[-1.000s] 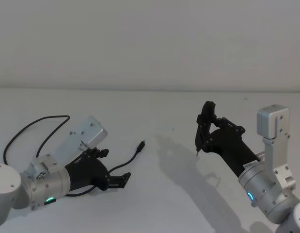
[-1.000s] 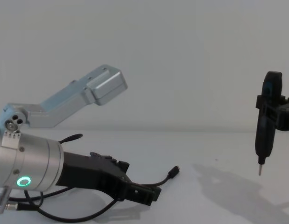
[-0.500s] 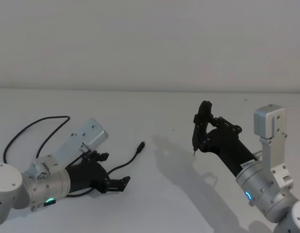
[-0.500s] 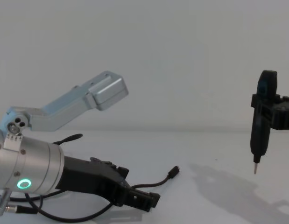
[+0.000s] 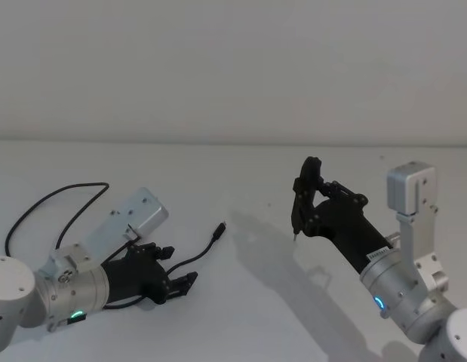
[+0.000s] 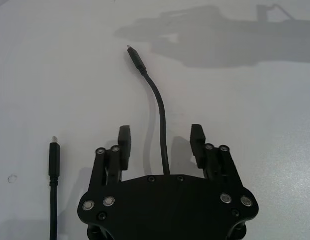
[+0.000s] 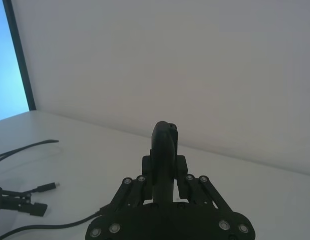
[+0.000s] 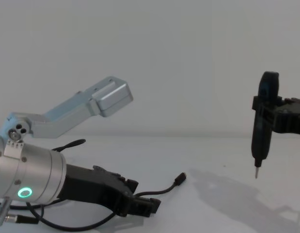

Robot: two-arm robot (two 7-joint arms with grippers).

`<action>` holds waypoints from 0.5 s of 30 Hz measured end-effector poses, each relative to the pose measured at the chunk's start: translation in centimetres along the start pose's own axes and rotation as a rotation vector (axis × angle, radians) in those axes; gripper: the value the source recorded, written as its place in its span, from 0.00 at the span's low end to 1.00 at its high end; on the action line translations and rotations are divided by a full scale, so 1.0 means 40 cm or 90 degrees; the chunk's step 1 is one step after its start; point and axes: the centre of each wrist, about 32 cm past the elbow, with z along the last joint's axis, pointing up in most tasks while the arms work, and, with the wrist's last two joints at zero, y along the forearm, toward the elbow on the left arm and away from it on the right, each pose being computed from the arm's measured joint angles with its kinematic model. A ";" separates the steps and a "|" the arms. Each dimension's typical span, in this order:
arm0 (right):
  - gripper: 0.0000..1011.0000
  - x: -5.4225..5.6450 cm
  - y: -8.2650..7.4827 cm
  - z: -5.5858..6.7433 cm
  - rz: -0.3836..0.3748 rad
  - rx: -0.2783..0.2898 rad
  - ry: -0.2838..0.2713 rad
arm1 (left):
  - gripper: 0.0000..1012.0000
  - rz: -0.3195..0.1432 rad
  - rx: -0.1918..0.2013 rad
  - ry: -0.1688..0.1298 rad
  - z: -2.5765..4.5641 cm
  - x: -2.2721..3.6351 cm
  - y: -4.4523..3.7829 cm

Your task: Pick up the data cable with the one hand.

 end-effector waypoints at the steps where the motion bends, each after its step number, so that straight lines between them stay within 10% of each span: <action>1: 0.27 0.000 0.003 0.000 0.001 0.001 0.000 | 0.66 0.000 0.000 0.000 0.000 0.000 0.000; 15: 0.27 -0.007 0.060 -0.008 0.031 -0.001 0.000 | 0.23 -0.001 0.002 0.001 0.000 0.001 -0.001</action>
